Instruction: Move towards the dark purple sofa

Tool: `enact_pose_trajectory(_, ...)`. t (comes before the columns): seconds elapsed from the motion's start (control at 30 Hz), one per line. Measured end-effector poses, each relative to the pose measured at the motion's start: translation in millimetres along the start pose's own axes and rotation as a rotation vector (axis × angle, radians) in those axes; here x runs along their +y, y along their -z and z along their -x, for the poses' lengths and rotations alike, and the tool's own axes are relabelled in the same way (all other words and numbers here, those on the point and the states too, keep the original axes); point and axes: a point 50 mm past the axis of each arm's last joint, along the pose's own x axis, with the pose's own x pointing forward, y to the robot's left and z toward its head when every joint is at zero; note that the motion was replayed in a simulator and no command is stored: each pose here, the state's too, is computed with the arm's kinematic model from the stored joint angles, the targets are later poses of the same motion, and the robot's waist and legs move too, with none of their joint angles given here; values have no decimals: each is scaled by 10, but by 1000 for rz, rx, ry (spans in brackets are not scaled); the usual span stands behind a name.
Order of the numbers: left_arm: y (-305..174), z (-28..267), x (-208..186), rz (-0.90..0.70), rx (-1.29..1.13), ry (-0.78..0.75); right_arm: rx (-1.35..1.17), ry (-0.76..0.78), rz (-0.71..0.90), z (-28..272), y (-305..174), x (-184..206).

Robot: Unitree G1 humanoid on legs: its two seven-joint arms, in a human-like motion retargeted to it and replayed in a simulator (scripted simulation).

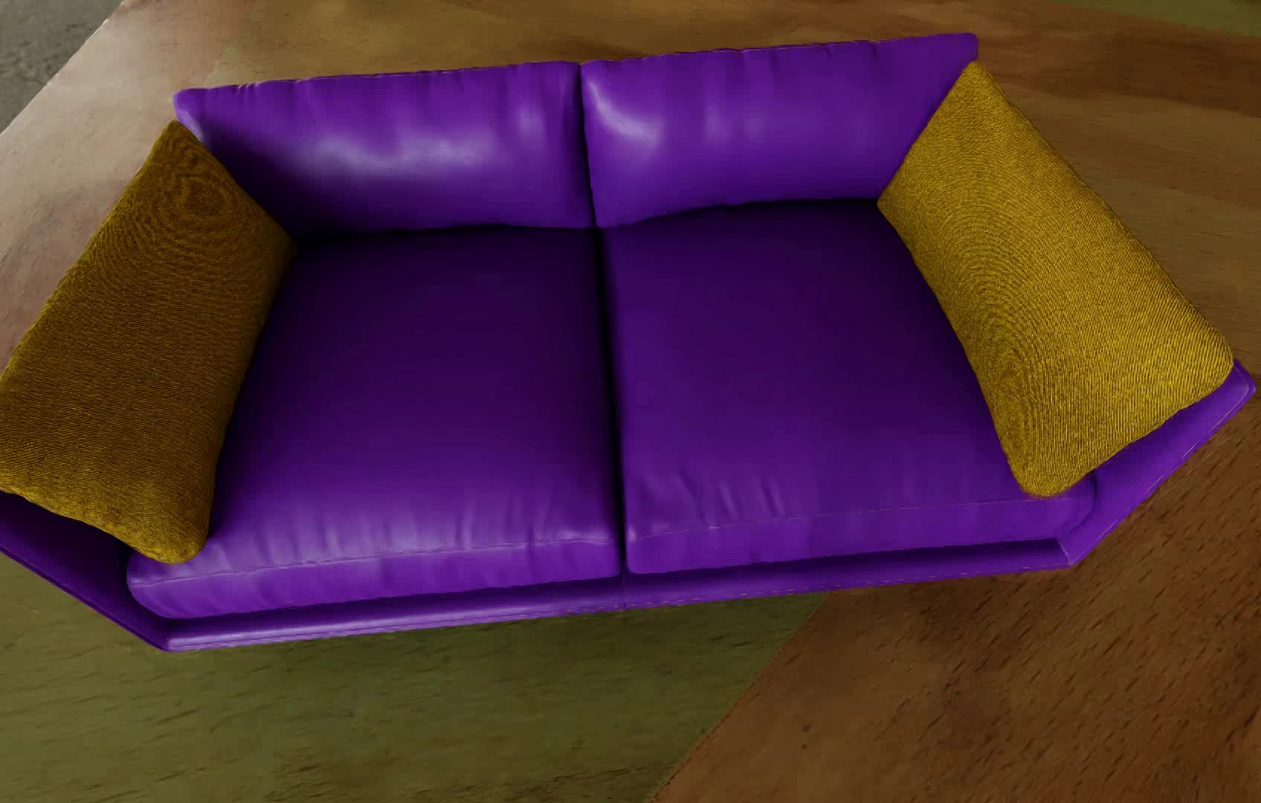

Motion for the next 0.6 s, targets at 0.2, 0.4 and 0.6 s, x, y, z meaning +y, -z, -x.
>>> enact_pose_trajectory(0.2,-252,-84,694,229,-21,-285,-161,-17,133,-7,-350,-112)
enact_pose_trajectory(0.4,-582,-79,637,125,-152,-224,-446,79,203,135,-978,-359)
enact_pose_trajectory(0.6,-498,-56,310,193,-91,-133,-448,86,128,142,-1047,-442)
